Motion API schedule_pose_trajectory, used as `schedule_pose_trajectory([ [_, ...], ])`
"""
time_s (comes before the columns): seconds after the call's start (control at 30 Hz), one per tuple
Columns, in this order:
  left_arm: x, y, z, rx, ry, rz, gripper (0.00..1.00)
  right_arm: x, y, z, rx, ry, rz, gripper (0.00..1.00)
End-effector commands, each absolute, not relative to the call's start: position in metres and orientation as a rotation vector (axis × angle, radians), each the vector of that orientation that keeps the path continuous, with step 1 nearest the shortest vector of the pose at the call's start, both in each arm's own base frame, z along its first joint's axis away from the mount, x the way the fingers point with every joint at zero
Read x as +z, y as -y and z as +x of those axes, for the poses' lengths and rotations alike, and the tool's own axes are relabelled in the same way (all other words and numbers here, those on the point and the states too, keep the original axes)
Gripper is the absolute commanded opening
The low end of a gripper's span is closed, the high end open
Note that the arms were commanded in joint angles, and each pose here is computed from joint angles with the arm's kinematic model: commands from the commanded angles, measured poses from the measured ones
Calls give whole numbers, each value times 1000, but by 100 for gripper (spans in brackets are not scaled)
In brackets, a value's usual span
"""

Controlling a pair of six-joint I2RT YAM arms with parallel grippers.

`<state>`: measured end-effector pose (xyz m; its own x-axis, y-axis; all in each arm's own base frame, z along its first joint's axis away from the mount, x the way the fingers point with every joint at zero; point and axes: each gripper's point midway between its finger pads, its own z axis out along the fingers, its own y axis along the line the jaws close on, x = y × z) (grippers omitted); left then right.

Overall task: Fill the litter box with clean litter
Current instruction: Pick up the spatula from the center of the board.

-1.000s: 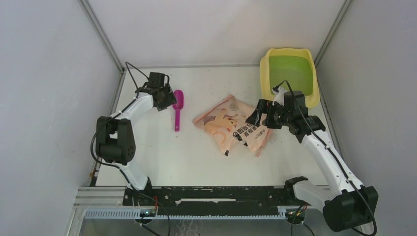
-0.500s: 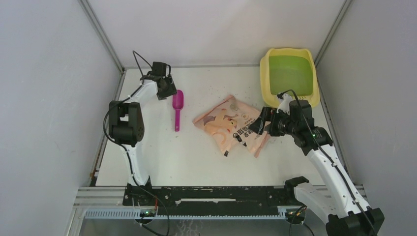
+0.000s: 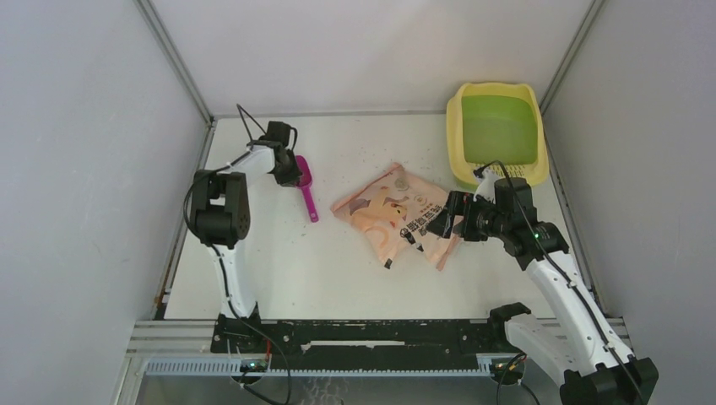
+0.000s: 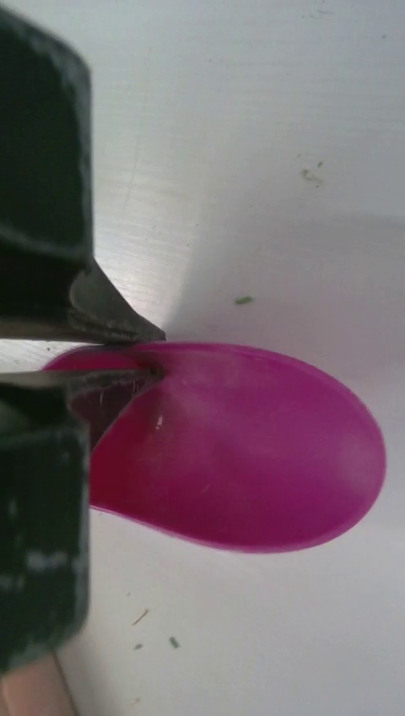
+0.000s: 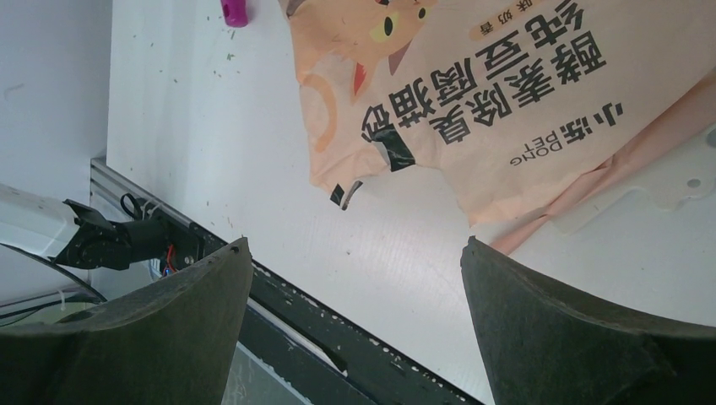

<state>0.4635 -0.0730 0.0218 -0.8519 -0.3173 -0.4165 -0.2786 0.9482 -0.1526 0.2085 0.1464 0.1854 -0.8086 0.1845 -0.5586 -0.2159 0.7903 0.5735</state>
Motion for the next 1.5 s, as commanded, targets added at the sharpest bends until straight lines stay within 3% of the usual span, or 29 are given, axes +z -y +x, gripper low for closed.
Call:
schedule_pose_trajectory([
  [0.0, 29, 76, 447, -153, -2647, -472, 10, 196, -152, 210, 891, -2312, -33, 99],
  [0.1, 48, 90, 443, -295, -2586, -509, 0, 198, -151, 209, 888, -2306, -29, 99],
  [0.33, 127, 132, 411, -674, -2321, -606, 0, 213, -152, 212, 874, -2219, -67, 97],
  [0.43, 156, 148, 385, -804, -2234, -683, 0, 223, -160, 214, 898, -2156, -119, 89],
  [0.57, 193, 176, 349, -953, -2167, -788, 0, 237, -179, 215, 1072, -2063, -127, 99],
  [0.77, 242, 206, 301, -1120, -2053, -916, 0, 252, -187, 218, 1289, -1884, -36, 99],
  [1.07, 221, 224, 245, -967, -2357, -1198, 0, 271, -200, 192, 1408, -1742, -19, 99],
  [1.47, 199, 288, 224, -1159, -2432, -1331, 0, 257, -236, 166, 1468, -1876, -31, 81],
])
